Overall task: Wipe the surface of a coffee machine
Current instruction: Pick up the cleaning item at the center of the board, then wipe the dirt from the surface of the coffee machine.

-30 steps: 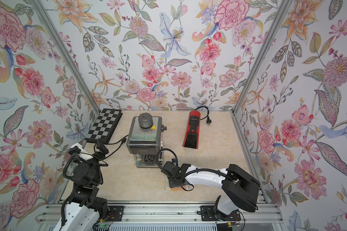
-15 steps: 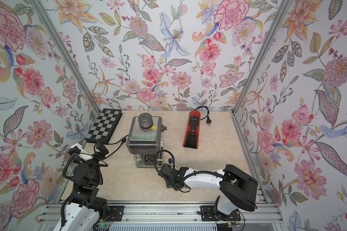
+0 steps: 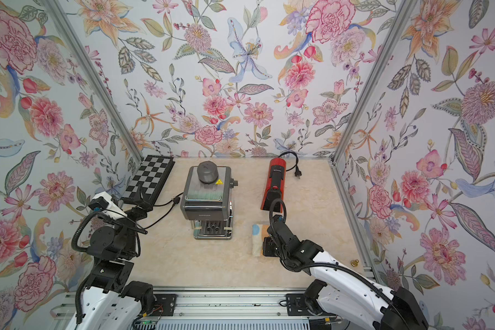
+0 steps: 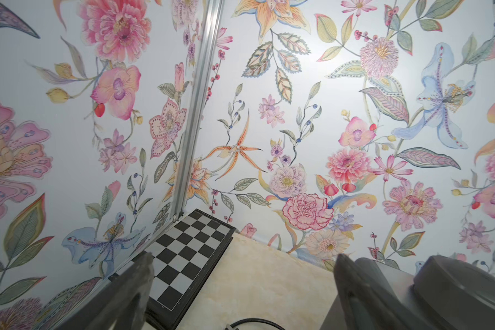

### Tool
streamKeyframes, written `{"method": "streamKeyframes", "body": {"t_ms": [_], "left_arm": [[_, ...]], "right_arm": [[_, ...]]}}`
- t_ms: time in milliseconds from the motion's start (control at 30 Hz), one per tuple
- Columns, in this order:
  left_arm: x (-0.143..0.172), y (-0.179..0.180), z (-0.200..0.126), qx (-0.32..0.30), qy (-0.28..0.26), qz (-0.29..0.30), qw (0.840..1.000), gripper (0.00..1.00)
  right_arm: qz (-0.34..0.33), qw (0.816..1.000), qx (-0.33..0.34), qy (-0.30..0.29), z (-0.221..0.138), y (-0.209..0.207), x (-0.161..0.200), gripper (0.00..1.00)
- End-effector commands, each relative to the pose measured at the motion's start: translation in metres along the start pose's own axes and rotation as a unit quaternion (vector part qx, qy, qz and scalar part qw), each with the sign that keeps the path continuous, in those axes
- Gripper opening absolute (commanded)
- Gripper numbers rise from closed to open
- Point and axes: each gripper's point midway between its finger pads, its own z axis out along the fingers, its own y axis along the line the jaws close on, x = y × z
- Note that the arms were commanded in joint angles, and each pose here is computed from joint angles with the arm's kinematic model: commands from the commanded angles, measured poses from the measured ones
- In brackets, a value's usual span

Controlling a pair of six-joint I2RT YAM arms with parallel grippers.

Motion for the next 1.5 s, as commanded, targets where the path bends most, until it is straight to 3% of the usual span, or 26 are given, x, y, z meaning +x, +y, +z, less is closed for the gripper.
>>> {"method": "streamKeyframes", "body": {"t_ms": [0, 133, 467, 633, 767, 900, 1067, 1267, 1467], "left_arm": [[-0.002, -0.048, 0.004, 0.119, 0.022, 0.02, 0.993, 0.99], [-0.005, -0.078, 0.01, 0.185, 0.049, 0.024, 0.981, 0.99], [0.0, -0.147, 0.002, 0.323, 0.158, 0.046, 0.932, 0.99], [0.0, -0.15, 0.0, 0.317, 0.161, 0.032, 0.934, 0.99], [0.01, -0.164, 0.009, 0.328, 0.191, 0.004, 0.925, 0.99], [0.018, -0.174, 0.014, 0.318, 0.201, 0.004, 0.927, 0.99], [0.027, -0.186, 0.025, 0.312, 0.238, 0.023, 0.92, 0.99], [0.061, -0.191, 0.044, 0.28, 0.315, 0.071, 0.904, 0.99], [0.061, -0.203, 0.054, 0.283, 0.297, 0.075, 0.909, 0.99]], "right_arm": [[-0.026, 0.992, -0.12, -0.022, -0.02, 0.042, -0.037, 0.0], [-0.045, 0.975, -0.211, -0.046, -0.034, 0.084, -0.077, 0.0], [-0.072, 0.933, -0.341, -0.091, -0.051, 0.142, -0.141, 0.0], [-0.081, 0.907, -0.406, -0.077, -0.048, 0.169, -0.147, 0.0], [-0.081, 0.907, -0.409, -0.062, -0.028, 0.169, -0.145, 0.0], [-0.06, 0.91, -0.408, -0.043, -0.003, 0.157, -0.14, 0.0], [-0.04, 0.921, -0.386, -0.031, 0.022, 0.133, -0.129, 0.0], [-0.028, 0.929, -0.369, -0.014, 0.045, 0.114, -0.116, 0.0], [-0.029, 0.927, -0.375, -0.005, 0.051, 0.113, -0.11, 0.0]]}}
